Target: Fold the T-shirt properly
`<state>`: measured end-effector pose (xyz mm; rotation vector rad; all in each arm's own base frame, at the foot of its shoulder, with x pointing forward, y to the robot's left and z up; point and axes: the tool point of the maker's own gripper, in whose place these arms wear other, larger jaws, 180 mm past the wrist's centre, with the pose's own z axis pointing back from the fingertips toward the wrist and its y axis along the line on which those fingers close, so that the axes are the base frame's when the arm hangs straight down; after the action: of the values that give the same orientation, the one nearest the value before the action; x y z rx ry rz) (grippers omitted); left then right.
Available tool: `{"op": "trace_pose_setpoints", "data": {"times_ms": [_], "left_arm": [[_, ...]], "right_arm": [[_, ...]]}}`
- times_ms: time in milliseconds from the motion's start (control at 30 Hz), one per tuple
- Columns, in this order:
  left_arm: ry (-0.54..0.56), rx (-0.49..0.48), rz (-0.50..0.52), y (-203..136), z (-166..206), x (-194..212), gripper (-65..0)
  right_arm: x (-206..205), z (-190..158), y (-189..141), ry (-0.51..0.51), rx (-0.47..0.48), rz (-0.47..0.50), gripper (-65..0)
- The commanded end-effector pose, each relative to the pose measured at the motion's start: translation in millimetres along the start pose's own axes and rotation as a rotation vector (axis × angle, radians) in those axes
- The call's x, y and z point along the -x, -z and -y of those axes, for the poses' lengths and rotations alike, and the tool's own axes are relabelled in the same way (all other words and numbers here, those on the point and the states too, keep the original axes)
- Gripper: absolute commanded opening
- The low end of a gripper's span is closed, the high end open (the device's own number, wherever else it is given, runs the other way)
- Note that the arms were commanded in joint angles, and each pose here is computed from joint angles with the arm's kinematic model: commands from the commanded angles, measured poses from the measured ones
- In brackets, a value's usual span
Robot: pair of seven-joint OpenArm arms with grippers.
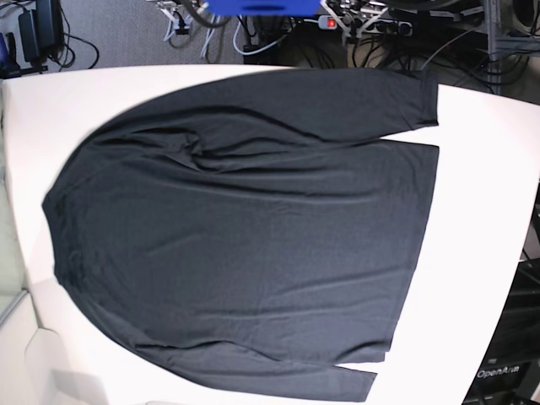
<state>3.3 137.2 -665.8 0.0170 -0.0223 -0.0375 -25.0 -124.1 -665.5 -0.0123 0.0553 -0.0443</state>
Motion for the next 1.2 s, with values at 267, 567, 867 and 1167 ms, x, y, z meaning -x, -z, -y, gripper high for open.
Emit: {"op": "trace_pose_setpoints", "data": {"times_ms": [267, 567, 867, 1167], "left_arm": [[-0.001, -0.008, 0.002, 0.0, -2.6, -2.5, -64.8], [-0.002, -0.006, 0.01, 0.0, -2.1, -3.0, -64.9], [-0.001, -0.005, 0.014, 0.0, -2.0, -6.1, -65.0], [-0.001, -0.003, 0.014, 0.0, -0.9, -6.1, -65.0]], "right_arm": [[-0.4, -2.6, 0.0, 0.001, -0.015, 0.001, -65.0], [-3.5, -2.7, -0.1, -0.002, -0.015, 0.005, -65.0], [-4.5, -2.7, -0.1, -0.005, -0.015, 0.007, -65.0], [-4.5, -2.7, -0.1, -0.003, -0.015, 0.007, -65.0]]}}
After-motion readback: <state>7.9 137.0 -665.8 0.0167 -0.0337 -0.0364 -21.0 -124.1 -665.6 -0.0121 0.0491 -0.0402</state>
